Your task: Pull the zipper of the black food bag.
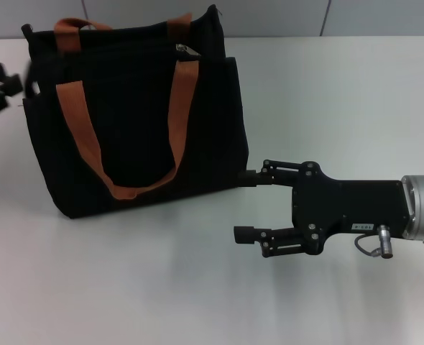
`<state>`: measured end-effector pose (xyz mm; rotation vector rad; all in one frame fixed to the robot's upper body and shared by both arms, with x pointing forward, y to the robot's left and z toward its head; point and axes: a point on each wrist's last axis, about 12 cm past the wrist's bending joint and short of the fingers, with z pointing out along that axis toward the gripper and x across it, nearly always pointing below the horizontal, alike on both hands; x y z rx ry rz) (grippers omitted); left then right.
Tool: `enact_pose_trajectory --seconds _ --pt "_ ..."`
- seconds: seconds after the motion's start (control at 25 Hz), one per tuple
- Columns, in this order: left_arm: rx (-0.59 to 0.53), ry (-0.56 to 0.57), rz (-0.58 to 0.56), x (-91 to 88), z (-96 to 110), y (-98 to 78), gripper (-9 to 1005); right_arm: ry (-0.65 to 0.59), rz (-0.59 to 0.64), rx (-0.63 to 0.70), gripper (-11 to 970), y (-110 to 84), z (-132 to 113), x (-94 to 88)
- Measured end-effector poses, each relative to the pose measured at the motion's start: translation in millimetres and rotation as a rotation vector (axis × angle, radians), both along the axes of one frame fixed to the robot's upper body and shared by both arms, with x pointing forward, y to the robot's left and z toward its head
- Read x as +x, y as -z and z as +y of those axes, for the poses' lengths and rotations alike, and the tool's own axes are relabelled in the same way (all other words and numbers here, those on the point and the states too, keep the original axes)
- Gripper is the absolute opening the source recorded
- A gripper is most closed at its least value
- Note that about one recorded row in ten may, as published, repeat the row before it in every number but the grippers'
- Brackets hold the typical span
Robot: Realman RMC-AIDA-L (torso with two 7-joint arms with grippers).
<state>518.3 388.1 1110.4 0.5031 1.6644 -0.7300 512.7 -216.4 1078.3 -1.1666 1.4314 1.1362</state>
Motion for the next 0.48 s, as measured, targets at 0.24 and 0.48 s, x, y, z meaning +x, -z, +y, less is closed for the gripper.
enact_pose_trajectory --seconds 0.24,0.48 --pt "-0.037 0.124 -0.004 -17.3 15 -23.0 541 0.02 -0.002 -0.022 812 2.4 1 3.1" --pt "0.022 0.343 -0.137 -41.3 -15 -8.3 711 0.02 -0.007 -0.032 812 8.0 5 3.8"
